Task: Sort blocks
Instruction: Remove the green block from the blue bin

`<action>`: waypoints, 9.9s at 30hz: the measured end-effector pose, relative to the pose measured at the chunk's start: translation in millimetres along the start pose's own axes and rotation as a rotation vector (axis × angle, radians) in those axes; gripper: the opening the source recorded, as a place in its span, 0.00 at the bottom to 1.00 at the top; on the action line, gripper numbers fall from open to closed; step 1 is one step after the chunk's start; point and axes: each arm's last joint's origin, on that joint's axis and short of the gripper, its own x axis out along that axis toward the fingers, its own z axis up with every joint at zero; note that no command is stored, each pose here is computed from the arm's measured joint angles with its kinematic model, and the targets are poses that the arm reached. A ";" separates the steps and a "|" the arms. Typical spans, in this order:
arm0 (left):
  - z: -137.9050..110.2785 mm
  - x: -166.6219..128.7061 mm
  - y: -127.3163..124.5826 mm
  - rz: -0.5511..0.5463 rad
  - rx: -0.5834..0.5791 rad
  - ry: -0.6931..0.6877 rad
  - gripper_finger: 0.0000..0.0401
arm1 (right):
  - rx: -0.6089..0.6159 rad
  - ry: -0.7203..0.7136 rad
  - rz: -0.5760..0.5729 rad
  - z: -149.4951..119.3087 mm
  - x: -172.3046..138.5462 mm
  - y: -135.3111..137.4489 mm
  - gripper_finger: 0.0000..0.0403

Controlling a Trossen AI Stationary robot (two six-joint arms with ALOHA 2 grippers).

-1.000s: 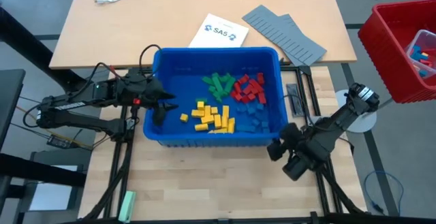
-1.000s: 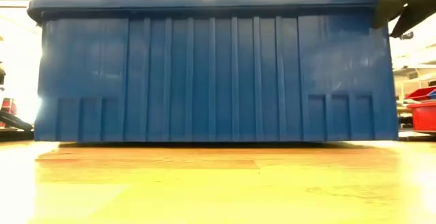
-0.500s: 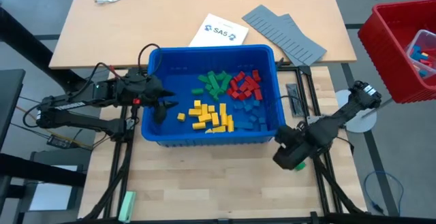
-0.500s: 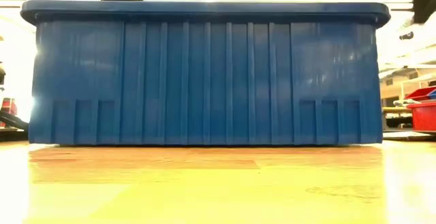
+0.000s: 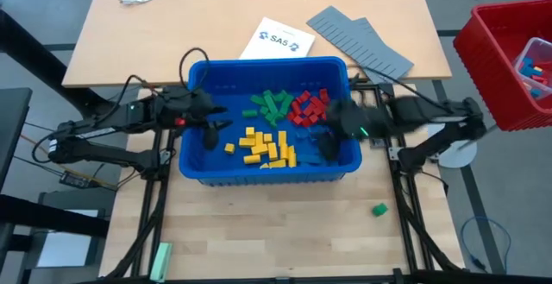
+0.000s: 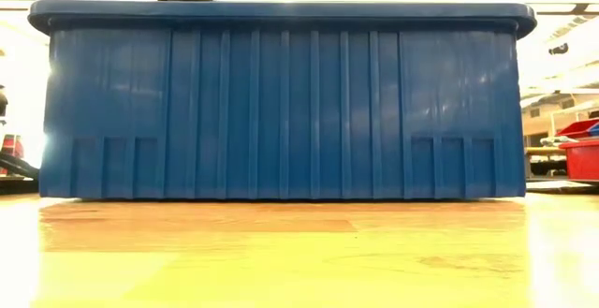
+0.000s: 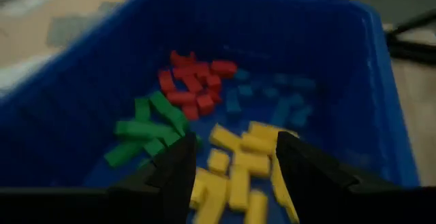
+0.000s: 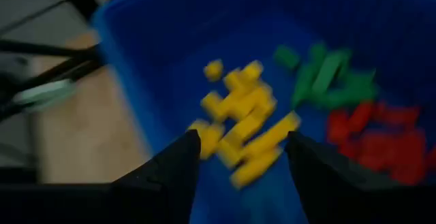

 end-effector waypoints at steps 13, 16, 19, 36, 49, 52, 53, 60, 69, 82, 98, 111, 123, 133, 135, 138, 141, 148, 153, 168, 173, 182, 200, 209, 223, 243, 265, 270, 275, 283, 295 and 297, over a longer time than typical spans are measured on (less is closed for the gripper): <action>1.3 28.4 36.4 0.010 0.004 0.047 0.53 | -0.272 0.051 0.087 59.0 159.9 -92.9 0.50; 0.9 37.4 37.0 0.010 0.007 0.063 0.53 | -0.303 0.110 0.087 51.8 201.1 -104.8 0.49; -0.1 43.2 37.2 0.007 0.036 0.078 0.53 | -0.362 0.188 0.080 38.8 237.1 -114.8 0.49; 1.4 41.4 37.1 0.008 0.033 0.061 0.53 | -0.747 0.440 0.120 -14.4 329.3 -170.5 0.44; 1.5 41.5 37.1 0.009 -0.005 0.060 0.53 | -0.710 0.454 0.094 -22.8 344.9 -185.8 0.43; 1.2 41.5 37.1 0.009 -0.005 0.063 0.53 | -0.701 0.504 0.108 -33.5 353.3 -189.9 0.42; 1.3 41.5 37.1 0.009 -0.005 0.063 0.53 | -0.695 0.509 0.111 -34.7 354.8 -190.8 0.42; 0.6 41.6 37.0 0.009 -0.005 0.070 0.53 | -0.683 0.476 0.085 -28.9 351.7 -190.7 0.37; 0.0 41.5 37.1 0.009 -0.006 0.076 0.53 | -0.641 0.426 0.064 -21.2 348.9 -194.4 0.25; 0.0 41.5 37.1 0.009 -0.004 0.076 0.53 | -0.650 0.422 0.052 -4.9 319.5 -182.8 0.05; 0.0 41.5 37.1 0.009 -0.001 0.076 0.53 | -0.502 0.161 0.098 43.1 87.8 -88.1 0.05; 0.1 41.5 37.1 0.009 -0.001 0.076 0.53 | -0.257 0.319 0.348 -22.2 -18.0 -3.7 0.05; 1.2 41.4 37.1 0.011 0.026 0.064 0.53 | -0.159 0.627 0.132 -110.0 -25.1 42.9 0.05; 1.1 41.4 37.1 0.010 0.054 0.065 0.53 | -0.166 0.689 -0.054 -205.6 11.6 39.1 0.05; 1.1 41.4 37.1 0.009 0.055 0.065 0.53 | -0.190 0.700 -0.111 -221.8 21.6 32.2 0.06; 1.0 41.5 37.1 0.009 0.055 0.066 0.53 | -0.211 0.713 -0.149 -244.0 37.9 23.5 0.06; 1.2 41.4 37.0 0.008 0.055 0.065 0.53 | -0.205 0.691 -0.155 -261.4 53.7 15.1 0.06; 1.0 41.4 37.0 0.007 0.053 0.066 0.53 | -0.063 0.649 -0.140 -292.6 77.1 -3.2 0.13; 0.9 41.4 37.1 0.008 0.052 0.068 0.53 | -0.051 0.662 -0.125 -292.9 75.3 -0.9 0.23; 1.1 41.4 37.1 0.008 0.044 0.065 0.53 | -0.063 0.299 0.026 -118.8 -19.7 27.3 0.51; 1.5 41.4 37.1 0.008 0.036 0.062 0.53 | -0.151 0.081 -0.058 -64.5 -5.4 7.8 0.56; 0.8 45.9 37.3 0.008 0.024 0.072 0.53 | -0.262 -0.080 -0.070 3.6 69.7 -50.3 0.67; -24.7 136.8 70.6 -0.071 -0.019 0.488 0.53 | -0.346 0.009 -0.053 16.7 177.2 -91.1 0.60; -56.8 174.5 67.3 -0.139 0.084 0.628 0.53 | -0.371 0.012 -0.055 16.3 178.2 -91.3 0.60; -69.4 200.8 105.2 0.001 0.052 0.592 0.53 | -0.382 0.004 -0.047 16.3 177.8 -88.2 0.57; -120.4 245.7 112.2 -0.069 0.083 0.754 0.48 | -0.355 0.004 -0.046 16.0 177.6 -87.5 0.54; -18.8 143.9 80.8 -0.104 0.144 0.344 0.34 | -0.390 -0.100 0.066 22.8 155.8 -67.8 0.53; 5.0 103.6 58.7 -0.366 0.062 0.164 0.34 | -0.614 -0.202 0.233 24.3 152.3 -44.7 0.53; 12.6 88.3 35.1 -0.572 0.019 0.118 0.34 | -0.801 -0.368 0.258 27.4 150.7 -20.2 0.53; 13.5 87.2 4.1 -0.700 0.039 0.129 0.34 | -0.859 -0.443 0.326 24.7 144.5 -1.1 0.53; 17.6 87.5 -1.5 -0.714 0.038 0.094 0.34 | -0.881 -0.412 0.415 15.3 159.0 8.7 0.53; 17.1 87.3 -1.9 -0.725 0.032 0.102 0.34 | -0.881 -0.406 0.408 14.6 160.8 8.6 0.53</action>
